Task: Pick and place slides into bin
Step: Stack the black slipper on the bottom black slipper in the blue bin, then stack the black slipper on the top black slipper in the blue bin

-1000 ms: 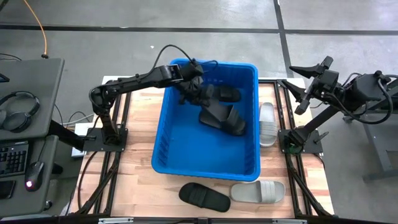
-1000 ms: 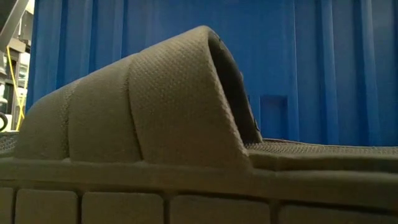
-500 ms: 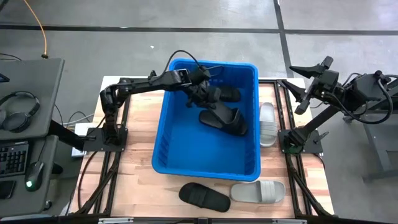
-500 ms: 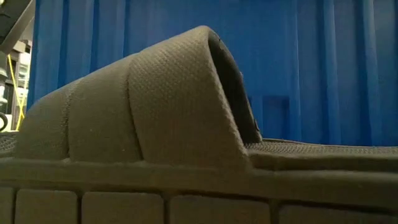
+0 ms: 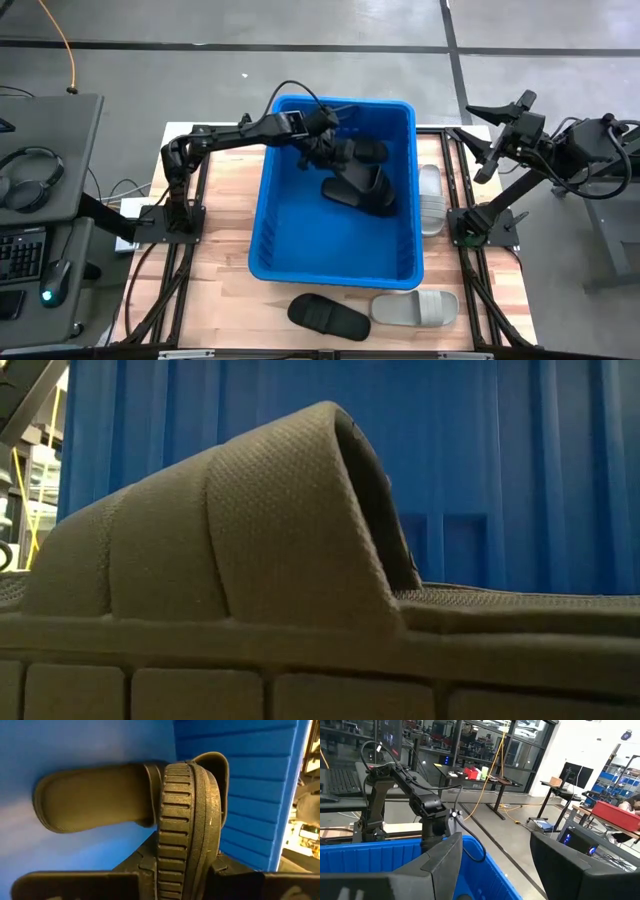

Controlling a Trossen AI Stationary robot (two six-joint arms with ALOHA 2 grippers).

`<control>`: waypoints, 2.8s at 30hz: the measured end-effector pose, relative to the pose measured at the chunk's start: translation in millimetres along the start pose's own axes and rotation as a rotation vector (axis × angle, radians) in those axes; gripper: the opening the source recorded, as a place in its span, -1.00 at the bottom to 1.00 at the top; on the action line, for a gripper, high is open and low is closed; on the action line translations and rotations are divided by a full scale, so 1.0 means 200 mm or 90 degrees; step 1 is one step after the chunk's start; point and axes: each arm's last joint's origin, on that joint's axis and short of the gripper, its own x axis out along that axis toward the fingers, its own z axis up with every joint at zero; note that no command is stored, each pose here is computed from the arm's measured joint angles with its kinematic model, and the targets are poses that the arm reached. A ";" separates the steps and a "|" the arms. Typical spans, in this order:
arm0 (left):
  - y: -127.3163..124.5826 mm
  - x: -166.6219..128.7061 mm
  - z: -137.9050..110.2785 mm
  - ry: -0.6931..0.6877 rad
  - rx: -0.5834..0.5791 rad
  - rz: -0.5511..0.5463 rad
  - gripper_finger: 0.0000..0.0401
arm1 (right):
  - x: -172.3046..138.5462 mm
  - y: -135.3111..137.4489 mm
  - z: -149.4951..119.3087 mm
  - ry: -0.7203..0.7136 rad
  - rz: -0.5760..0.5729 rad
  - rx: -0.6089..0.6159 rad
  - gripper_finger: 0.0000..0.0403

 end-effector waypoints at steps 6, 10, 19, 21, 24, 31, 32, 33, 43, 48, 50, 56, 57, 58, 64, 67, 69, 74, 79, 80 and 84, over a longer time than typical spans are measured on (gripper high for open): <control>0.02 0.08 0.00 0.035 -0.010 0.001 -0.70 | 0.00 0.00 0.00 0.000 0.000 0.000 0.11; 0.00 0.10 -0.01 0.035 -0.009 -0.007 -0.71 | 0.00 0.00 0.00 0.000 0.000 0.000 0.11; 0.03 0.12 -0.02 0.028 0.002 0.022 -0.62 | 0.00 0.00 0.00 0.000 -0.001 0.000 0.11; 0.04 0.12 -0.01 0.023 0.009 0.032 -0.59 | 0.00 0.00 0.00 0.000 -0.001 0.000 0.11; 0.06 0.11 0.00 0.032 0.007 0.050 -0.53 | 0.00 0.00 0.00 0.000 -0.001 0.000 0.11; 0.13 0.09 0.00 0.049 -0.009 0.128 -0.27 | 0.00 0.00 0.00 0.000 0.000 0.001 0.11; 0.13 0.09 0.00 0.046 -0.010 0.140 -0.22 | 0.00 0.00 0.00 0.000 0.000 0.000 0.11; 0.14 0.09 -0.01 0.043 -0.008 0.151 -0.17 | 0.00 0.00 0.00 0.000 0.000 0.000 0.11; 0.14 0.11 0.00 0.035 0.038 0.155 0.30 | 0.00 0.00 0.00 0.000 0.001 -0.001 0.11; 0.18 0.20 0.00 0.086 0.020 0.159 0.39 | 0.00 0.00 0.00 0.000 0.001 -0.001 0.11; 0.20 0.23 0.01 0.102 0.016 0.152 0.40 | 0.00 0.00 0.00 0.000 0.001 0.000 0.11; 0.19 0.25 0.02 0.084 0.025 0.141 0.36 | 0.00 0.00 0.00 0.000 0.001 0.001 0.11; 0.19 0.25 0.02 0.079 0.030 0.146 0.35 | 0.00 0.00 0.00 0.000 0.001 0.001 0.11; 0.19 0.25 0.02 0.077 0.040 0.147 0.35 | 0.00 0.00 0.00 0.000 0.001 0.001 0.11; 0.22 0.24 0.02 0.079 0.109 0.188 0.34 | 0.00 0.00 0.00 0.001 -0.007 0.001 0.11; 0.24 0.21 0.01 0.093 0.134 0.235 0.31 | 0.00 0.00 0.00 0.001 -0.007 0.001 0.11; 0.23 0.20 0.02 0.087 0.153 0.255 0.29 | 0.00 0.00 0.00 0.001 -0.007 0.001 0.11; 0.19 0.16 0.03 0.046 0.188 0.278 0.27 | 0.00 0.00 0.00 0.001 -0.007 0.001 0.11; 0.16 0.14 0.05 0.024 0.208 0.272 0.27 | 0.00 0.00 0.00 0.001 -0.008 0.001 0.11; 0.16 0.14 0.05 0.025 0.208 0.273 0.27 | 0.00 0.00 0.00 0.001 -0.008 0.001 0.11; 0.16 0.14 0.05 0.030 0.208 0.267 0.27 | 0.00 0.00 0.00 0.001 -0.008 0.001 0.11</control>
